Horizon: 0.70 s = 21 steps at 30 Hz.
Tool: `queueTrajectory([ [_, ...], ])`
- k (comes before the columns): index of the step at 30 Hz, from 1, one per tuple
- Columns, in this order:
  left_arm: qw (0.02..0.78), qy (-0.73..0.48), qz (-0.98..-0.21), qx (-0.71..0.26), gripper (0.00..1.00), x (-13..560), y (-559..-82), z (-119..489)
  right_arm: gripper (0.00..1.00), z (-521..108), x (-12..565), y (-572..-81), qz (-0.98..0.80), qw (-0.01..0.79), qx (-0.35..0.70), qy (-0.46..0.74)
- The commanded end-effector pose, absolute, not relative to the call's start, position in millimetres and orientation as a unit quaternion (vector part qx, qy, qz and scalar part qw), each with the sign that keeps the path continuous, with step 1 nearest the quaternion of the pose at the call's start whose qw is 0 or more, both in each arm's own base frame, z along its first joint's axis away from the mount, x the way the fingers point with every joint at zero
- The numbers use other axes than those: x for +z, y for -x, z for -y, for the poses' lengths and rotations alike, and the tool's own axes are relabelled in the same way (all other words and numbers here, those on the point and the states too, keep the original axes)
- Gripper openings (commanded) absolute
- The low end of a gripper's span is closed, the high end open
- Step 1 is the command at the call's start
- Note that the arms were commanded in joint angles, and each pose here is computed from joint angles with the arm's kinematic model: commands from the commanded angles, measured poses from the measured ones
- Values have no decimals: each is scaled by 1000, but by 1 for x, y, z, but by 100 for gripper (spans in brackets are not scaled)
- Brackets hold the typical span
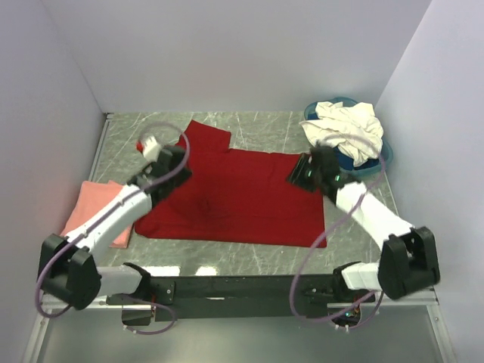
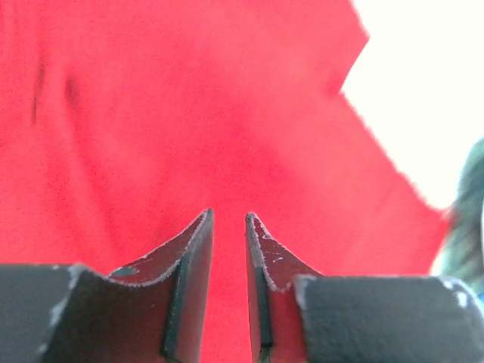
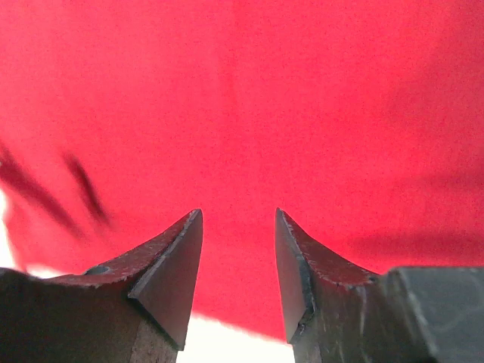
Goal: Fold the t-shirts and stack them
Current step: Fold the tshirt
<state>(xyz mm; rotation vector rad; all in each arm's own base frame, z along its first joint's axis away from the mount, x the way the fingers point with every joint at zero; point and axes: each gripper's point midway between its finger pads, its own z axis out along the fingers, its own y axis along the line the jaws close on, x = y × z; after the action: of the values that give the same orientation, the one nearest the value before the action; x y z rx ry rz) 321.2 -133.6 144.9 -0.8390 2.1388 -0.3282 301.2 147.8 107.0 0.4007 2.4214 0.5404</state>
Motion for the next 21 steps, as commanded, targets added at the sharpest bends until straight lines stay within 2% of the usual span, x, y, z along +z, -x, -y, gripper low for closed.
queueTrajectory([
  [1, 453, 309, -821, -157, 30, 199, -378, 123, 50, -122, 141, -360, -902, 358, 185, -157],
  [3, 449, 307, -827, -143, 31, 194, -407, 112, 50, -103, 145, -396, -899, 363, 169, -178],
  [4, 459, 304, -820, -158, 31, 213, -425, 115, 49, -99, 146, -408, -898, 363, 166, -185],
  [6, 447, 290, -834, -143, 32, 197, -452, 111, 49, -88, 147, -439, -894, 372, 160, -194],
  [7, 460, 280, -828, -156, 32, 212, -469, 115, 49, -85, 148, -450, -893, 375, 157, -192],
  [11, 442, 260, -848, -134, 33, 180, -516, 106, 49, -74, 137, -502, -898, 372, 120, -202],
  [19, 441, 205, -864, -128, 35, 154, -566, 88, 48, -22, 99, -552, -908, 346, 17, -236],
  [21, 431, 190, -874, -121, 39, 135, -573, 84, 48, -5, 90, -556, -908, 337, -5, -249],
])
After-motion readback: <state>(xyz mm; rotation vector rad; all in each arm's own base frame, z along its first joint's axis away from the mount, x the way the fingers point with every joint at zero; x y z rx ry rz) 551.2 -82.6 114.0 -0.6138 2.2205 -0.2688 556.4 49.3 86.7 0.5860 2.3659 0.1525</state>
